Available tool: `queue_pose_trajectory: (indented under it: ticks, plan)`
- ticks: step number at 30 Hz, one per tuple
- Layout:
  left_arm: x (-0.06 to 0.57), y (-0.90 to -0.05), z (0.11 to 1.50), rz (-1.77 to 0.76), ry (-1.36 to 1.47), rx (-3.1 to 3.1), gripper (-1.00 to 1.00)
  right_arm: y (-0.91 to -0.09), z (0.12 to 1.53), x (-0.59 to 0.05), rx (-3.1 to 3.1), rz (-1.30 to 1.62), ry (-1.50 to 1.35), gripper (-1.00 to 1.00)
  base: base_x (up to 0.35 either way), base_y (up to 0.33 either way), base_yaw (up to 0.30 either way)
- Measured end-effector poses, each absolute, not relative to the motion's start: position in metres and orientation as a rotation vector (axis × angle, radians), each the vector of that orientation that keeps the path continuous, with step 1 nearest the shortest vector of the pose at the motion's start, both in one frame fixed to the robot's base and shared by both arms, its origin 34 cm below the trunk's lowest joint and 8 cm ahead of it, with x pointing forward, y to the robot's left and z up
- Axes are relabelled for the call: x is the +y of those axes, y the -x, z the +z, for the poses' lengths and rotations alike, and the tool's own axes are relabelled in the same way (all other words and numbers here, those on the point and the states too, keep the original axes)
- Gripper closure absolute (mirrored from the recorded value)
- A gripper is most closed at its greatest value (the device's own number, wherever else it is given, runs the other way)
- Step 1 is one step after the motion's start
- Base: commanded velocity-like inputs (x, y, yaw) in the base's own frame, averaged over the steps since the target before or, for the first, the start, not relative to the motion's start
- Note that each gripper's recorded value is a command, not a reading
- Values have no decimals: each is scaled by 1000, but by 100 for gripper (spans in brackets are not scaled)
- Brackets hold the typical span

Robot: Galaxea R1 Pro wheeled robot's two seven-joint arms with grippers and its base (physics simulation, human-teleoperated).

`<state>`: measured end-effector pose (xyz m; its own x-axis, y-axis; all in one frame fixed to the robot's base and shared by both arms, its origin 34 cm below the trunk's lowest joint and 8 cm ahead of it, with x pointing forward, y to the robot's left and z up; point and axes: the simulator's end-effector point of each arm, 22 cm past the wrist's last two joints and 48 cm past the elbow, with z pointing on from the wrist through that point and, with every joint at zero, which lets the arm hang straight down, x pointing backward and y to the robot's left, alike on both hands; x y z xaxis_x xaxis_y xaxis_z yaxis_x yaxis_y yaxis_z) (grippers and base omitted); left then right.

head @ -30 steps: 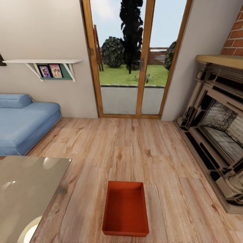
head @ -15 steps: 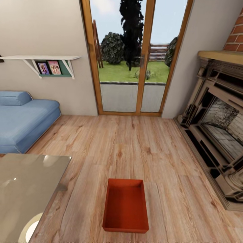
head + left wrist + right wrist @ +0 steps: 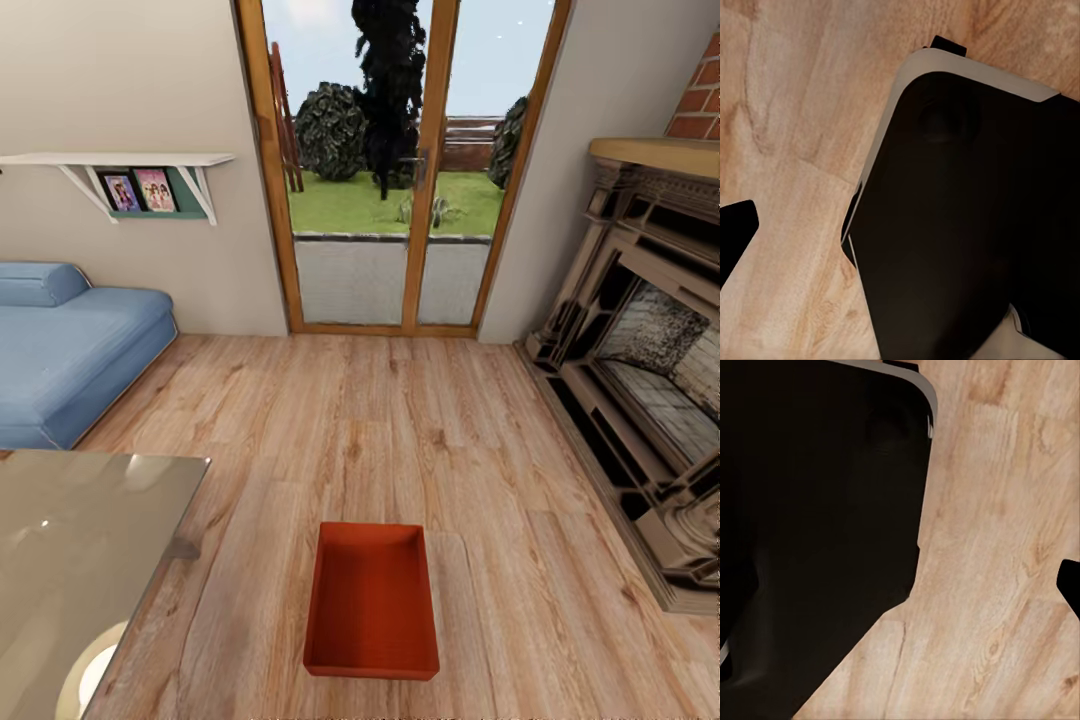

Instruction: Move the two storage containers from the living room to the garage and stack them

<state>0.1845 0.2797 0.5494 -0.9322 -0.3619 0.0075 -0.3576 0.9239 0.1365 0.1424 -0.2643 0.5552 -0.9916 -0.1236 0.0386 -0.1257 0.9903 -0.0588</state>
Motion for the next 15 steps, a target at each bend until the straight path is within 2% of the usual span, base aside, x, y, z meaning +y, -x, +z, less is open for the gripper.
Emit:
queue_pose_trajectory:
  ticks: [15]
  plan:
    - [280, -175, 548, -212, -564, -3026, -100, -133, 555, -265, -3076, 97, -200, -100, 0, 0, -124]
